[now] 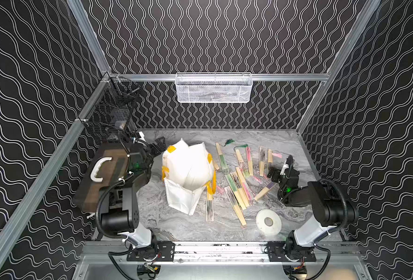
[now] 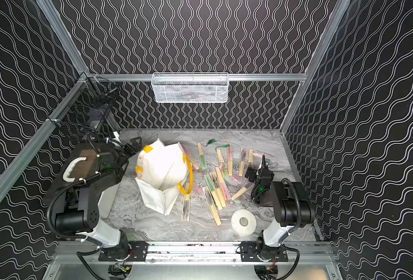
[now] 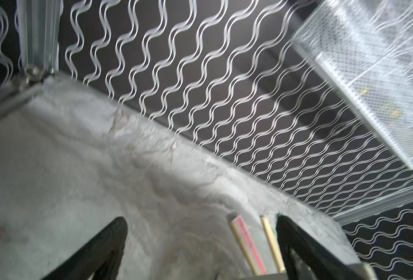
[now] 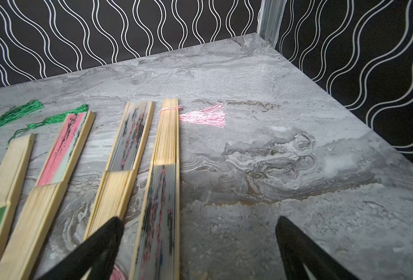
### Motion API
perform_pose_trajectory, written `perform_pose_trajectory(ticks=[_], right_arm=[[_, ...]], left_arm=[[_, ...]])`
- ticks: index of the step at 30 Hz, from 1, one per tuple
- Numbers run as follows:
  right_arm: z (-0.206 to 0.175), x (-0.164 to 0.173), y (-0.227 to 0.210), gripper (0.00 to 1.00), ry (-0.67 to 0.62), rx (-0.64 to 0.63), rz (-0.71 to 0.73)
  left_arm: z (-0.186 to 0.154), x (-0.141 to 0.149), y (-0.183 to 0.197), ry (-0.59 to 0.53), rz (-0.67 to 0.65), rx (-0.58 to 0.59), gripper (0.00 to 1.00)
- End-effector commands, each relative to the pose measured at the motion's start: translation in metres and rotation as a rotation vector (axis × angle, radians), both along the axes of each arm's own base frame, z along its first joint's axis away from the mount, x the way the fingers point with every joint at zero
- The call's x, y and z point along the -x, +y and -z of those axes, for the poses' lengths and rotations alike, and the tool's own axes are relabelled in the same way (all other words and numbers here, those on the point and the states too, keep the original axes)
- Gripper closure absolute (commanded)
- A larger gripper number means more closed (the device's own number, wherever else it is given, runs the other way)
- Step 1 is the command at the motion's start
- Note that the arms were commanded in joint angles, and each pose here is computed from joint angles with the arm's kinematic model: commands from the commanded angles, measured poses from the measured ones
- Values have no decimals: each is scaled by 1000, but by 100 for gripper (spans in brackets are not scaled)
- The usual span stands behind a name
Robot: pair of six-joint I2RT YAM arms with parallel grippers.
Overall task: Take out the folding fans from the tote bags
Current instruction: Move the canvas bag to the center of the board.
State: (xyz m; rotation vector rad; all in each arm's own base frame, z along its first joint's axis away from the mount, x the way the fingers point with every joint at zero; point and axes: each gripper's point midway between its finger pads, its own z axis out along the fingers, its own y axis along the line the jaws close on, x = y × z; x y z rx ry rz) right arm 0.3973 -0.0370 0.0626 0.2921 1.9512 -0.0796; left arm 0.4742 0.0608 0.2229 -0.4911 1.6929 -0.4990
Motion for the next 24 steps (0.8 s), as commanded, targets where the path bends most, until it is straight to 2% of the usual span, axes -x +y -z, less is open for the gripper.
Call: perform_pose_trajectory(ticks=[1,5,9,13,16,20,24], right_arm=[[-9,-4,0,0,-38,-2,-2],[-9,-4,0,0,-37,-2,-2],[-8,-4,0,0,-38,-2,-1],[-8,-4,0,0,-37,-2,-2],[-8,-4,1,0,-37,-2,-3],[-9,-4,0,0,-38,-2,-2],[-9,-4,0,0,-38,-1,-1]], left_arm=[[-4,5,18,76,-90,-93,11],[5,8,42,173,-194,-216,23],[26,8,42,239,-182,-312,31],[48,1,31,344,-148,-453,34],[63,0,26,411,-132,-515,38],[77,4,24,470,-125,-520,44],[84,7,1,412,-33,-463,44]])
